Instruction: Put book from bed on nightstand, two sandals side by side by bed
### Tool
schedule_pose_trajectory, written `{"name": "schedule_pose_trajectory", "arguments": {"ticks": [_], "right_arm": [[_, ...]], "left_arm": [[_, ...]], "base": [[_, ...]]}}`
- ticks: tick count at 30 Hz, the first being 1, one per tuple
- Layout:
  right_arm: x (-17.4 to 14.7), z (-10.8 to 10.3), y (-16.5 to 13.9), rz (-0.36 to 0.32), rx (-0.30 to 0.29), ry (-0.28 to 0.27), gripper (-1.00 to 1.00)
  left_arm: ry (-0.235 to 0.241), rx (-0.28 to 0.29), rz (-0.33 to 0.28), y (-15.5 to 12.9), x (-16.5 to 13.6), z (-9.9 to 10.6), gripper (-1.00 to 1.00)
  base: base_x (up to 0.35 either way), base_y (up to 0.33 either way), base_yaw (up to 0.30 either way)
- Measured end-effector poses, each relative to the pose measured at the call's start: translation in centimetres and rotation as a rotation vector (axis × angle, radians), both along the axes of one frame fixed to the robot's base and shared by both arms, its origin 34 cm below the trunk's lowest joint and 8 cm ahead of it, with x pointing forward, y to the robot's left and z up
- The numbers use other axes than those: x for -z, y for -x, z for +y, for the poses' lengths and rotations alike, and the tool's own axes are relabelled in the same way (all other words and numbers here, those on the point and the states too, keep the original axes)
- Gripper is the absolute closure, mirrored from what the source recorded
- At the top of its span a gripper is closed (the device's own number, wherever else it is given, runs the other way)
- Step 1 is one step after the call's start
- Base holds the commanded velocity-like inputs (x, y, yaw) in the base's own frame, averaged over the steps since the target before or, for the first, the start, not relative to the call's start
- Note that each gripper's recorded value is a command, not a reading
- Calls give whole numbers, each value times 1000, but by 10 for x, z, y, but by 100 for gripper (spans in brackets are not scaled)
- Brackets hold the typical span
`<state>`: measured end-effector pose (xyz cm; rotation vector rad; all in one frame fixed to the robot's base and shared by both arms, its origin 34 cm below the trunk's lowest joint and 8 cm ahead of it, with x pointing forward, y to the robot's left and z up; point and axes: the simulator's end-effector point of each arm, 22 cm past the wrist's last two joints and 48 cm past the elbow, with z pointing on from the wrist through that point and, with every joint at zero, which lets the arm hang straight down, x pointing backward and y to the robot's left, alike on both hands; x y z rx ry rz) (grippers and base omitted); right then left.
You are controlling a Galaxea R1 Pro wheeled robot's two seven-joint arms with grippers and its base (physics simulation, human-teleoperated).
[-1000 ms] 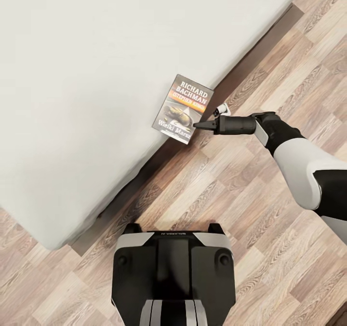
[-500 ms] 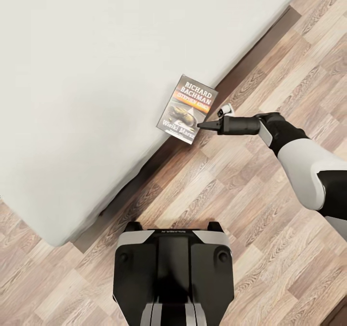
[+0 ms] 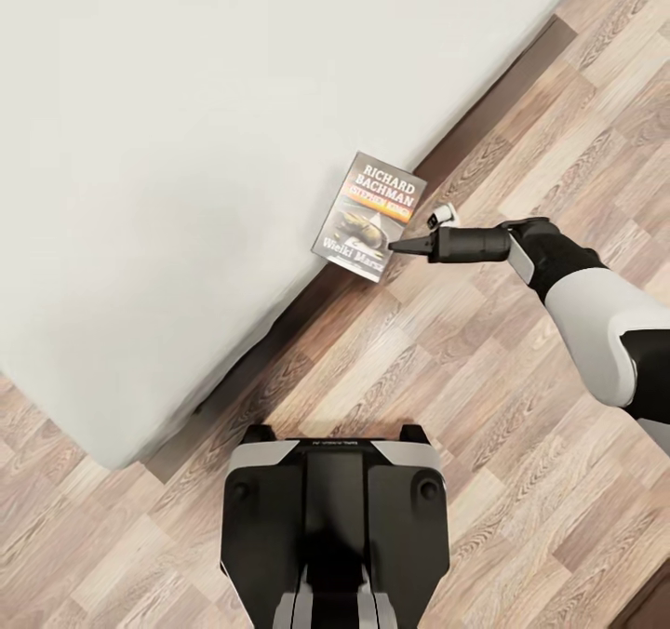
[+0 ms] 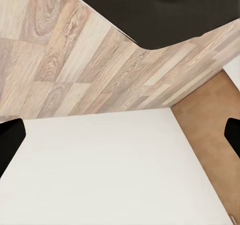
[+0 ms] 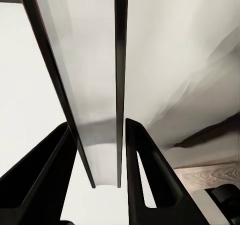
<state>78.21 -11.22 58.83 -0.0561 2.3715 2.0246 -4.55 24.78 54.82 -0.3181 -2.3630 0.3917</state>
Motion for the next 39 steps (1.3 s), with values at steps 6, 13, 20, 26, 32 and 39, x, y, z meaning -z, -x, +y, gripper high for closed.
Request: {"name": "schedule_pose_trajectory", "arguments": {"ticks": [6, 13, 20, 26, 32, 39], "right_arm": [[-3, -9, 3, 1, 0, 17, 100], [-7, -23, 4, 1, 8, 39, 100], [-9, -38, 8, 3, 17, 64, 100], [-13, -46, 11, 1, 20, 77, 100], [-14, -58, 17, 3, 18, 99, 100], [-15, -68, 26, 6, 14, 119, 100]], "left_arm": [[0, 0, 1, 2, -6, 0, -100], [-1, 0, 2, 4, -13, 0, -100], [-1, 0, 2, 7, -20, 1, -100], [-1, 1, 1, 9, -25, 1, -100], [-1, 0, 2, 11, -30, 0, -100], [0, 1, 3, 14, -35, 0, -100]], "base": [[0, 0, 0], [0, 0, 0], [0, 0, 0], [0, 0, 0], [0, 0, 0], [0, 0, 0]]}}
